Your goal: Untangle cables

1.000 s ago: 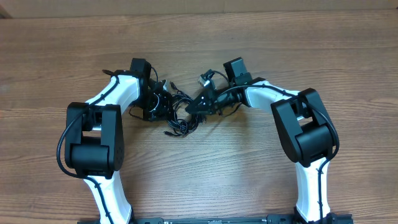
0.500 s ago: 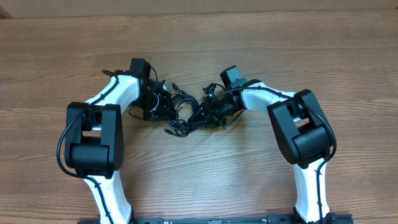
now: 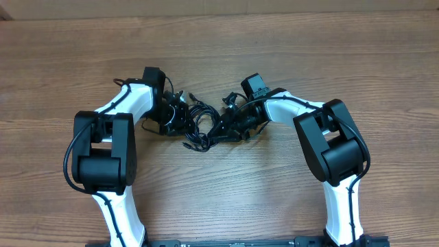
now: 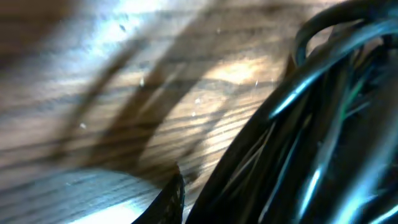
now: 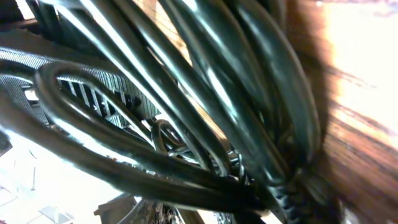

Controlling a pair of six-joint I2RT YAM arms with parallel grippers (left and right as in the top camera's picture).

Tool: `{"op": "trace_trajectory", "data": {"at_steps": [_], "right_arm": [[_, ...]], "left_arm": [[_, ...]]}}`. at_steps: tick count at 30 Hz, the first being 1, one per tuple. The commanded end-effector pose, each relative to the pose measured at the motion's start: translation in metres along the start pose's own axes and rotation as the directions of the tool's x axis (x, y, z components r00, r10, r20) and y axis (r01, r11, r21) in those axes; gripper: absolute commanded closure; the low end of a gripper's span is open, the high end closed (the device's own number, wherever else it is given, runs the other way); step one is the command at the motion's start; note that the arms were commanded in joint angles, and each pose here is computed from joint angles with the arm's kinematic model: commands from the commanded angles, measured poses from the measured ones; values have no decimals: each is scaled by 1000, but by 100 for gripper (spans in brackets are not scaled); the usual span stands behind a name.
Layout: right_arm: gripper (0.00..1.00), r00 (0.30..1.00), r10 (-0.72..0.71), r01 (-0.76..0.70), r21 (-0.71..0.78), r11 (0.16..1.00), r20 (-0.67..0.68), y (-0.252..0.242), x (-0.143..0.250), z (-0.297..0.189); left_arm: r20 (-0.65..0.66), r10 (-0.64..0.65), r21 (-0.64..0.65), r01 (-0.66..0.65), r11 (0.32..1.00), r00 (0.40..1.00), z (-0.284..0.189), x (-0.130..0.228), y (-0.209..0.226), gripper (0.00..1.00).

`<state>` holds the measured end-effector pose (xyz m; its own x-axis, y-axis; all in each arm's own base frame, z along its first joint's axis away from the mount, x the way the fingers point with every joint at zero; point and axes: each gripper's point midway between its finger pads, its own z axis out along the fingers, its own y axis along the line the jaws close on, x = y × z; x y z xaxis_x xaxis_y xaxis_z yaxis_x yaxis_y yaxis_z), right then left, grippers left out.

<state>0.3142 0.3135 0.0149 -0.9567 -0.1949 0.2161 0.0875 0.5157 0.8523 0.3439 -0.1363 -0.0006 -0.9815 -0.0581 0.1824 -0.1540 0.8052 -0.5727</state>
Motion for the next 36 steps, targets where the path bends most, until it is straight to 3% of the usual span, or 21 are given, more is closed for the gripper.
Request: {"op": "trace_trajectory", "data": {"at_steps": [1, 7, 11, 16, 20, 25, 36], "right_arm": [[78, 999, -46, 46, 21, 999, -6, -3, 2, 7], [80, 993, -113, 113, 7, 994, -33, 7, 9, 21], [84, 979, -193, 185, -120, 975, -59, 33, 14, 24], [96, 972, -225, 214, -154, 965, -62, 41, 15, 26], [96, 954, -293, 267, -254, 930, -69, 60, 18, 22], [96, 952, -298, 269, -267, 925, -72, 62, 19, 22], [96, 940, -336, 291, -379, 878, -55, 75, 16, -2]], "left_arm": [[-95, -72, -87, 63, 994, 993, 30, 21, 36, 81], [-95, -73, -87, 64, 994, 993, 30, 21, 36, 81], [-97, -75, -88, 66, 994, 992, 30, 22, 36, 81], [-106, -82, -91, 72, 993, 991, 29, 24, 36, 81], [-111, -85, -90, 75, 993, 990, 29, 25, 36, 81], [-120, -86, -44, 82, 996, 989, 30, 26, 28, 81], [-111, -77, -95, 67, 993, 991, 29, 25, 37, 81]]}}
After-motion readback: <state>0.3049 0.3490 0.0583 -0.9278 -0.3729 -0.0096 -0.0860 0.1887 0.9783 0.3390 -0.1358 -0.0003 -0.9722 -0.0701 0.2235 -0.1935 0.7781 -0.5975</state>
